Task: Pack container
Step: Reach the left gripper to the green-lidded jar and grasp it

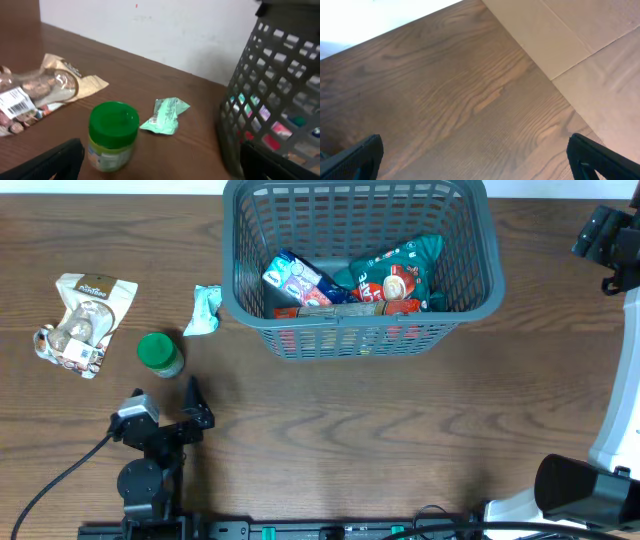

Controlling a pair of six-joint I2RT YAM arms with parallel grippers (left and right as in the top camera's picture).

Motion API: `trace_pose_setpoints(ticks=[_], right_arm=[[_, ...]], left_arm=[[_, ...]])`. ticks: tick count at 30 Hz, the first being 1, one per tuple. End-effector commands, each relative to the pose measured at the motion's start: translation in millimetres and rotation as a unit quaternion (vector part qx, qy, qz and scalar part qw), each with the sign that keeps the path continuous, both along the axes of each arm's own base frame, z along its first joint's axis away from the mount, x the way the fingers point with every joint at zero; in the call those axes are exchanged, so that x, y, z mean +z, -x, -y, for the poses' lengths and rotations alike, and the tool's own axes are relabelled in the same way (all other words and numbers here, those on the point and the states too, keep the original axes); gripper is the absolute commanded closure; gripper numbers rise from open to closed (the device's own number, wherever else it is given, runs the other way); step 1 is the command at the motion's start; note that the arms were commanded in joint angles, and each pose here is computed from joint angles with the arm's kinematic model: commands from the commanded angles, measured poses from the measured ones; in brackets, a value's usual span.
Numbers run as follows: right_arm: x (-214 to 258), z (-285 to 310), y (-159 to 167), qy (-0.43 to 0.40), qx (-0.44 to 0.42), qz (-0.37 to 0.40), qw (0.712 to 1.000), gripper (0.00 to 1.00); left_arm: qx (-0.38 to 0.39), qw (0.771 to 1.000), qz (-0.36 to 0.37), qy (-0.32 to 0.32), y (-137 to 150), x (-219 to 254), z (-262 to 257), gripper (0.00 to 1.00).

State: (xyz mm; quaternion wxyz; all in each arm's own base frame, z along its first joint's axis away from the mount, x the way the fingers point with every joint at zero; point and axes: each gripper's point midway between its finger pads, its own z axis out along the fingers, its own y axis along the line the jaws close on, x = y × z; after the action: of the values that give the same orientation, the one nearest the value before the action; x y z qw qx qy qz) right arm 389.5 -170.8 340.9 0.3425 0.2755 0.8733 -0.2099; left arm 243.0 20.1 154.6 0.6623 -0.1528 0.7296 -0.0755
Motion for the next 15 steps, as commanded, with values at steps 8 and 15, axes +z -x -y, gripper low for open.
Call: trace_pose_setpoints(ticks=[8, 15], right_arm=[[12.4, 2.6, 5.2, 0.001, -0.010, 0.019, 1.000, 0.01], [12.3, 2.6, 5.3, 0.001, -0.010, 0.019, 1.000, 0.01]], left_arm=[[-0.013, 0.997, -0.032, 0.064, 5.8, -3.0, 7.7, 0.01], [-0.004, 0.995, -0.096, 0.004, 7.8, 51.0, 1.6, 0.01]])
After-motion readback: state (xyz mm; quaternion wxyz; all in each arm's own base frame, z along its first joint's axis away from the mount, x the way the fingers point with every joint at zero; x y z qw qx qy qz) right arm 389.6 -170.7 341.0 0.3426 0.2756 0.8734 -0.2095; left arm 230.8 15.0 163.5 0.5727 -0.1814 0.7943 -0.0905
